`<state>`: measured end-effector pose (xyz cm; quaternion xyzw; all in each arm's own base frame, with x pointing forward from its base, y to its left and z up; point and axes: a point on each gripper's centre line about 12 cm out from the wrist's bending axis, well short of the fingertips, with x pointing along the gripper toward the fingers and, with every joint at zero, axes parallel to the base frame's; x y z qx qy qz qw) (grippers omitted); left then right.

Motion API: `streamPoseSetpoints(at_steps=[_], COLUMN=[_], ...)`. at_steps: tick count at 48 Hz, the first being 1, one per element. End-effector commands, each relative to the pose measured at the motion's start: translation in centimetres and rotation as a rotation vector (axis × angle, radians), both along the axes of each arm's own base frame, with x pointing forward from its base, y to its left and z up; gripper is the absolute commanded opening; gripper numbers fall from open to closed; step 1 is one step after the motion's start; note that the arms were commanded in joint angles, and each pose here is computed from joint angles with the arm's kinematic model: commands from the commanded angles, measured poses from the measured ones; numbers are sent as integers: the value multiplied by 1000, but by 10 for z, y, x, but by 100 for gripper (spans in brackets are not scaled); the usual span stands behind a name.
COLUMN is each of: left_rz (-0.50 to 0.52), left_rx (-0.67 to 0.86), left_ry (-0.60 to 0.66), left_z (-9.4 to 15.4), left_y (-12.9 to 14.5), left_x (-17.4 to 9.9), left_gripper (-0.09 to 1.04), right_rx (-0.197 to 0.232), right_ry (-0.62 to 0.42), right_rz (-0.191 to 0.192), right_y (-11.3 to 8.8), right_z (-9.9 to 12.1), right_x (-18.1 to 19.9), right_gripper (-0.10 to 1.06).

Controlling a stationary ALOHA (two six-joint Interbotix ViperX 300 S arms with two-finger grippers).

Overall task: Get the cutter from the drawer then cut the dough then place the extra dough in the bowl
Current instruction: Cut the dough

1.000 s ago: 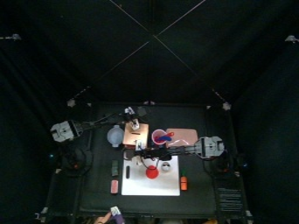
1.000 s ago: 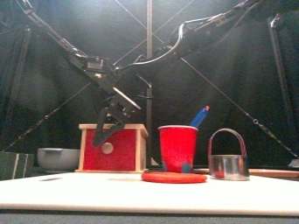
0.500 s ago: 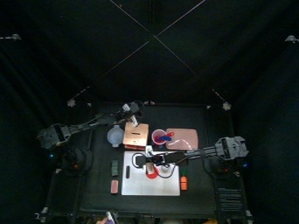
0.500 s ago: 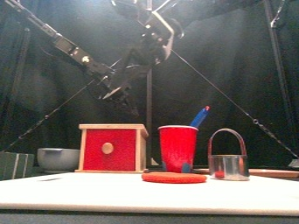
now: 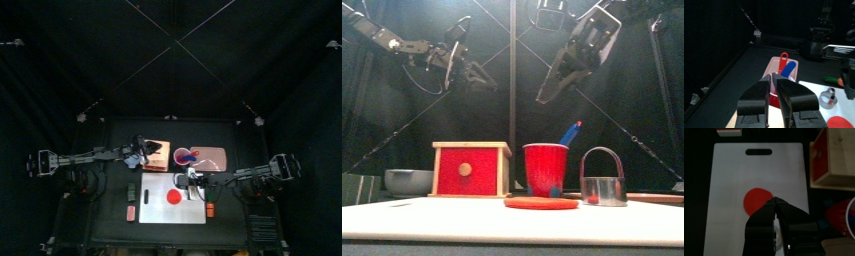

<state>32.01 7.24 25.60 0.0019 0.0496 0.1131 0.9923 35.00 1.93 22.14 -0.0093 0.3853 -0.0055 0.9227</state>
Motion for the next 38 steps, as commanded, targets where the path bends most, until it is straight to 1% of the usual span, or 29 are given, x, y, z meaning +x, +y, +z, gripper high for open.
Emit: streamPoseSetpoints(at_steps=[1, 5, 8, 10, 13, 16, 19, 22, 28, 29, 32, 34, 38], left_rz=[-43, -69, -78, -83, -91, -90, -86, -87, -89, -88, -86, -84, -84], left_rx=[22, 33, 31, 29, 31, 31, 29, 28, 24, 24, 22, 20, 18], left_ry=[-78, -91, -78, -74, -71, -65, -54, -46, -25, -19, -7, 1, 7], left_z=[2, -4, -9, -11, -12, -14, -18, -21, -28, -30, -34, -36, -38], left_y=[-15, -23, -26, -27, -30, -30, -28, -29, -30, -30, -29, -29, -29], left_x=[-4, -9, -11, -12, -12, -13, -15, -16, -19, -19, -21, -22, -22], left_gripper=[56, 56, 56, 56, 56, 56, 56, 56, 56, 56, 56, 56, 56], right_rx=[-3, 7, 26, 49, 69, 74, 69, 57, 44, 40, 29, 14, -10], right_ry=[24, 80, 98, 109, 129, 148, 172, 200, 270, 279, 289, 289, 284], right_rz=[-18, -43, -61, -76, -82, -87, -86, -76, -71, -65, -55, -43, -25], right_y=[-3, -4, -3, -2, 1, 1, 1, 2, 3, 5, 6, 7, 9], right_z=[9, 5, 2, 0, -3, -5, -11, -20, -43, -47, -52, -54, -53], right_x=[-8, -13, -14, -14, -16, -18, -21, -23, -25, -24, -21, -19, -17], right_gripper=[33, 45, 56, 64, 75, 82, 84, 84, 84, 84, 84, 84, 83])
